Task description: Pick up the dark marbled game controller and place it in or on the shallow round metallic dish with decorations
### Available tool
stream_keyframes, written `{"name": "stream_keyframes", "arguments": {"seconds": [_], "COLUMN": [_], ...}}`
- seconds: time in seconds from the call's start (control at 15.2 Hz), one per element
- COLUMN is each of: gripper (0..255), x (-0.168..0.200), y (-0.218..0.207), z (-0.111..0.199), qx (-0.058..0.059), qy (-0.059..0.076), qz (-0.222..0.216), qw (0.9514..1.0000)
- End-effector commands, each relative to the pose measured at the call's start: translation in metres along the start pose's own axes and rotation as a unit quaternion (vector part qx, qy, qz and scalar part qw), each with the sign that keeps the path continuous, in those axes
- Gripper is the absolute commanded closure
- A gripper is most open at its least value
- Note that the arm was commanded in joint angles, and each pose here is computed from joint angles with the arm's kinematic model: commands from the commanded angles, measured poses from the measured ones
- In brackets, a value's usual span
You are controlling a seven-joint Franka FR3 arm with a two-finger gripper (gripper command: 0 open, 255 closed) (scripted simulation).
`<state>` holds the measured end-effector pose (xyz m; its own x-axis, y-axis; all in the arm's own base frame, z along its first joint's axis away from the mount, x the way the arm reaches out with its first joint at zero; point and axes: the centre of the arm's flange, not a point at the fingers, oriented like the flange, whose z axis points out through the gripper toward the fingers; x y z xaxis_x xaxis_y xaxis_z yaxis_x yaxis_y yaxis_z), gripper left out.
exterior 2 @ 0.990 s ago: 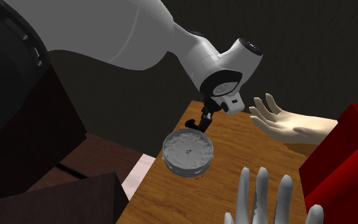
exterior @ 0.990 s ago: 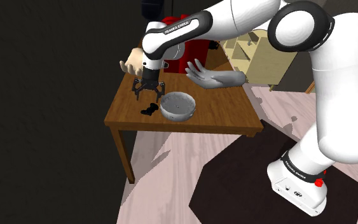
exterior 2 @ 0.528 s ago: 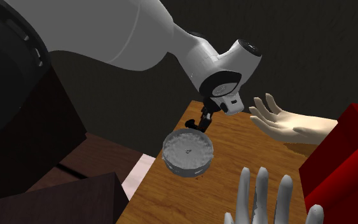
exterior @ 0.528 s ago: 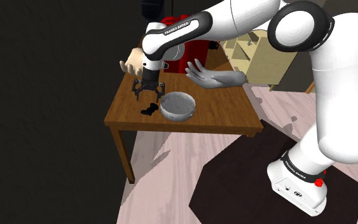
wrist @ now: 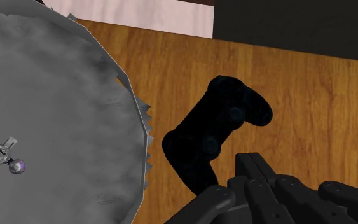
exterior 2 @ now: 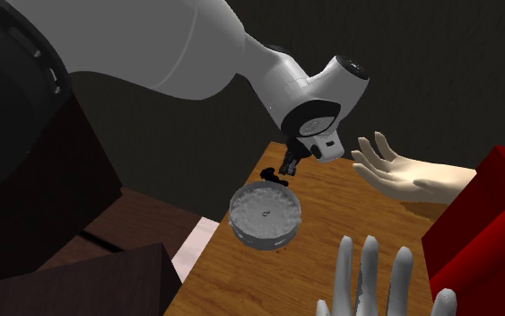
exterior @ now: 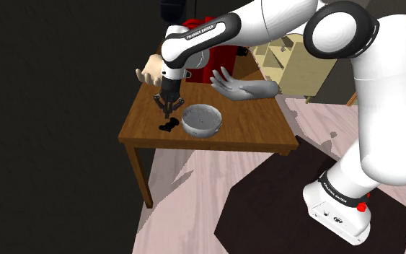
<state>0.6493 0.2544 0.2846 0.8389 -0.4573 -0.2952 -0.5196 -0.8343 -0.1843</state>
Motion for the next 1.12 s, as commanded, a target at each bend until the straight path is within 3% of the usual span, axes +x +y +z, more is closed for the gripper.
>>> {"name": "stream_keyframes", "arguments": {"seconds": [0.0,0.07,0.13,0.2,0.26,0.33,0.4,0.46,0.53,0.59,0.66,0.73,1.06], "gripper": [255,255,0,0,0,0,0,0,0,0,0,0,0], "x": [0.0,0.0,0.0,-0.03,-0.057,-0.032,-0.032,-0.047,-0.065,-0.05,-0.05,-0.072,-0.065], "y": [0.0,0.0,0.0,-0.009,-0.024,-0.014,-0.014,-0.001,0.008,0.0,0.0,0.0,0.003], "z": [0.0,0.0,0.0,-0.004,-0.003,-0.004,-0.004,-0.009,-0.011,-0.009,-0.009,-0.004,0.022], "qx": [0.0,0.0,0.0,-0.033,-0.065,-0.045,-0.045,-0.025,-0.004,-0.031,-0.031,0.015,0.015], "qy": [0.0,0.0,0.0,0.062,0.123,0.062,0.062,0.097,0.13,0.104,0.104,0.135,0.135], "qz": [0.0,0.0,0.0,0.101,0.2,0.048,0.048,0.169,0.287,0.159,0.159,0.404,0.404], "qw": [1.0,1.0,1.0,0.9925,0.97,0.9959,0.9959,0.9805,0.9489,0.9812,0.9812,0.9047,0.9047]}}
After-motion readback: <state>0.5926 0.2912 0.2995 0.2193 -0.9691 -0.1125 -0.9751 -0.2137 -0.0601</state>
